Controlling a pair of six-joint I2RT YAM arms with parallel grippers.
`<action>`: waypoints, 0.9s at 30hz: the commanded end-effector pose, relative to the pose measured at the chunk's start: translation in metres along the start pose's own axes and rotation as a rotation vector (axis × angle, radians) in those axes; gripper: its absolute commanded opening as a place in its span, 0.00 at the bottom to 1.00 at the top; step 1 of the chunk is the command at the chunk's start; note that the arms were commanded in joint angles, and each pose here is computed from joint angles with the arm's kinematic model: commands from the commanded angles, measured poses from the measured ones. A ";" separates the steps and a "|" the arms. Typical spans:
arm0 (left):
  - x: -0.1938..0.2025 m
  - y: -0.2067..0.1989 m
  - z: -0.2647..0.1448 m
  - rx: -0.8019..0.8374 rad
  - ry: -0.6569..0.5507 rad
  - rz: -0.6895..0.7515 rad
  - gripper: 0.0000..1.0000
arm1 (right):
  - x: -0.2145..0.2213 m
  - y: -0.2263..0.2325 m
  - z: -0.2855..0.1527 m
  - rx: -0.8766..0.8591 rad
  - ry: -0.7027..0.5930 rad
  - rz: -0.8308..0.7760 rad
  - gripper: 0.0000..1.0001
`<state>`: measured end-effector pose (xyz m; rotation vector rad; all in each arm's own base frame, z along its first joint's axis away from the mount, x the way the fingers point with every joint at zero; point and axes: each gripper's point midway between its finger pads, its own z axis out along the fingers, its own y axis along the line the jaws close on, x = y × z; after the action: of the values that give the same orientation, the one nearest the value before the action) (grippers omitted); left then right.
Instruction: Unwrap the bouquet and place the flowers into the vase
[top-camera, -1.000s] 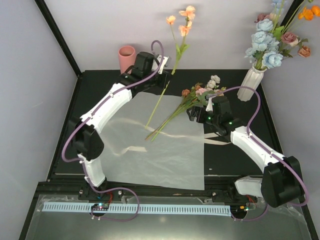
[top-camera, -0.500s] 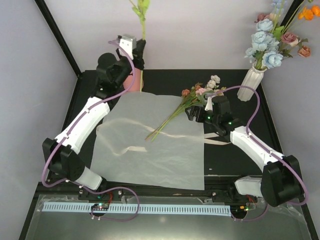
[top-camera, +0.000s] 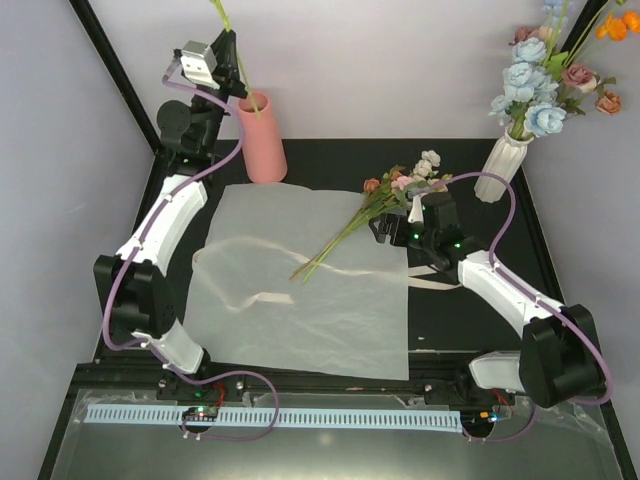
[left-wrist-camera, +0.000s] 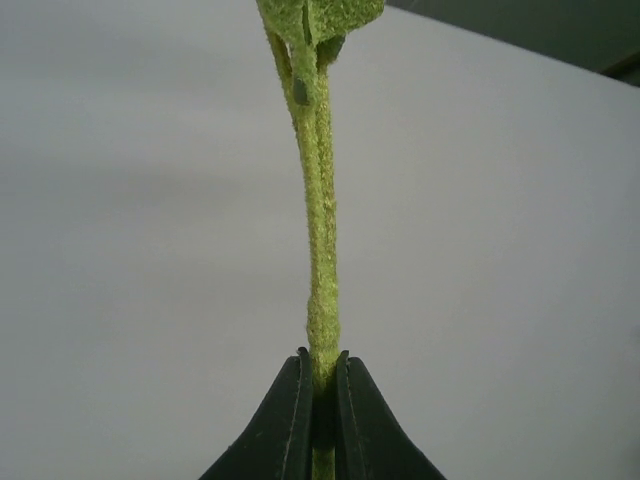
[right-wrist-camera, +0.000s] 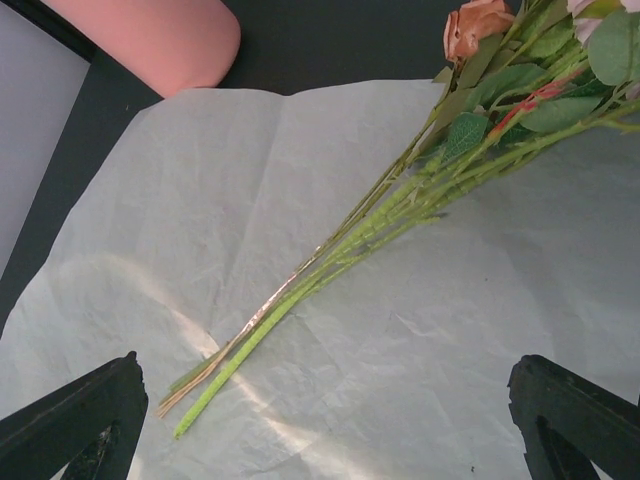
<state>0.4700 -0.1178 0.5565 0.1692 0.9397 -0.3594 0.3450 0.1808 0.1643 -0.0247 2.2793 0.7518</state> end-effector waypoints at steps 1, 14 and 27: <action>-0.052 -0.007 0.011 0.069 -0.185 0.023 0.02 | -0.001 -0.003 0.004 0.002 -0.003 0.003 1.00; -0.027 0.027 0.046 0.012 -0.174 0.030 0.01 | 0.000 -0.007 0.005 0.022 0.003 0.006 1.00; 0.062 0.068 0.041 -0.105 -0.032 0.004 0.02 | 0.000 -0.009 0.006 0.030 0.007 0.007 1.00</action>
<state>0.5581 -0.0925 0.5362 0.1133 0.9322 -0.3174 0.3454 0.1809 0.1546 -0.0193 2.3084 0.7442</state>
